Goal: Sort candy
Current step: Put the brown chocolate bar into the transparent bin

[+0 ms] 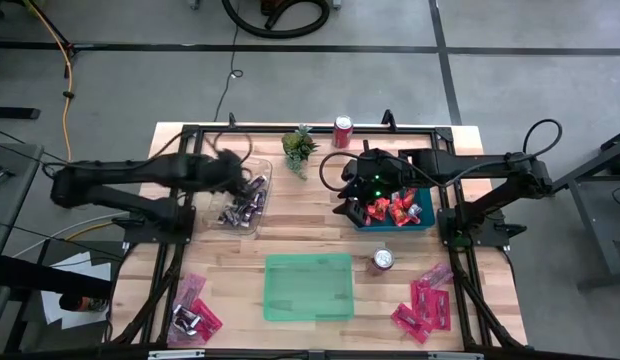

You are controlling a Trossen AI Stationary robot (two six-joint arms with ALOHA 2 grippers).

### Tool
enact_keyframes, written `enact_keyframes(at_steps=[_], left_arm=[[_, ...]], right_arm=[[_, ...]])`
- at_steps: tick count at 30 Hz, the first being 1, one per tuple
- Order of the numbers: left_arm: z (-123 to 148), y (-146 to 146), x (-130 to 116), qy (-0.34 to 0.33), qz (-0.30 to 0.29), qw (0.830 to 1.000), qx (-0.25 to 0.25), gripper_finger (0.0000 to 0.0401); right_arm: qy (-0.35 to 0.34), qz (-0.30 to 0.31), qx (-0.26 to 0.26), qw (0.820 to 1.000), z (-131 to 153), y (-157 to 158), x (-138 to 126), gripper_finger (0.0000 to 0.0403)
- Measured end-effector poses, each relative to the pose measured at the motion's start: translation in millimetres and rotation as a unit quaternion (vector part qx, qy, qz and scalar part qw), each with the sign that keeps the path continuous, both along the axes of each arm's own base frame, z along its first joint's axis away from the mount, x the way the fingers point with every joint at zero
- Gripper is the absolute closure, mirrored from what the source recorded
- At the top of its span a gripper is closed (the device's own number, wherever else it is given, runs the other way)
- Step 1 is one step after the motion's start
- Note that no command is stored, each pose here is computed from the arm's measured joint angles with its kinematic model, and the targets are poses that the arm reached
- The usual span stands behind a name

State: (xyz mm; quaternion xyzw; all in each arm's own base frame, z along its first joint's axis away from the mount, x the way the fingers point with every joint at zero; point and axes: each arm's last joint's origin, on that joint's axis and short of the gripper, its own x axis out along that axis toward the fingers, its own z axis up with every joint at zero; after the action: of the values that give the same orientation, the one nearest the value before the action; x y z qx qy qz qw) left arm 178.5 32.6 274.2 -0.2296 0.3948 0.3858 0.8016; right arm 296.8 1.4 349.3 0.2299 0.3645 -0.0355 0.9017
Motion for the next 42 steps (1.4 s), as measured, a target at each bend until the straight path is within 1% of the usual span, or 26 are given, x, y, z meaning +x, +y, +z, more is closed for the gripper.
enact_keyframes(at_steps=[3,5,9,13,16,21,29,32,35,39,42], left_arm=[[-24,16,13,0.017,-0.026,0.999,-0.032,0.0401],[-38,22,18,0.041,-0.032,0.997,-0.054,0.0401],[-55,23,24,0.083,-0.038,0.993,-0.072,0.0401],[-69,18,26,0.107,-0.044,0.990,-0.082,0.0401],[-81,14,24,0.123,-0.021,0.988,-0.090,0.0401],[-99,12,22,0.137,0.023,0.987,-0.077,0.0401],[-112,15,28,0.129,0.047,0.987,-0.082,0.0398],[-113,17,27,0.128,0.058,0.986,-0.091,0.0379],[-111,18,28,0.128,0.059,0.985,-0.099,0.0348],[-98,19,31,0.128,0.061,0.985,-0.099,0.0295],[-84,21,33,0.128,0.059,0.985,-0.099,0.0255]], right_arm=[[0.002,-0.014,0.002,1.000,0,-1,0,0.0153],[0.004,-0.020,0.002,1.000,0,-1,0,0.0153],[0.006,-0.032,0.000,0.999,-1,-1,0,0.0153],[0.006,-0.039,-0.007,0.999,-1,-2,0,0.0153],[0.006,-0.042,-0.010,0.999,-1,-2,0,0.0153],[0.006,-0.042,-0.010,0.999,-1,-2,0,0.0153],[0.006,-0.043,-0.011,0.999,-1,-2,0,0.0153],[0.006,-0.043,-0.010,0.999,-1,-2,0,0.0153],[0.006,-0.043,-0.011,0.999,-1,-2,0,0.0153],[0.006,-0.043,-0.010,0.999,-1,-2,0,0.0153],[0.006,-0.041,-0.012,0.999,-1,-2,0,0.0153]])
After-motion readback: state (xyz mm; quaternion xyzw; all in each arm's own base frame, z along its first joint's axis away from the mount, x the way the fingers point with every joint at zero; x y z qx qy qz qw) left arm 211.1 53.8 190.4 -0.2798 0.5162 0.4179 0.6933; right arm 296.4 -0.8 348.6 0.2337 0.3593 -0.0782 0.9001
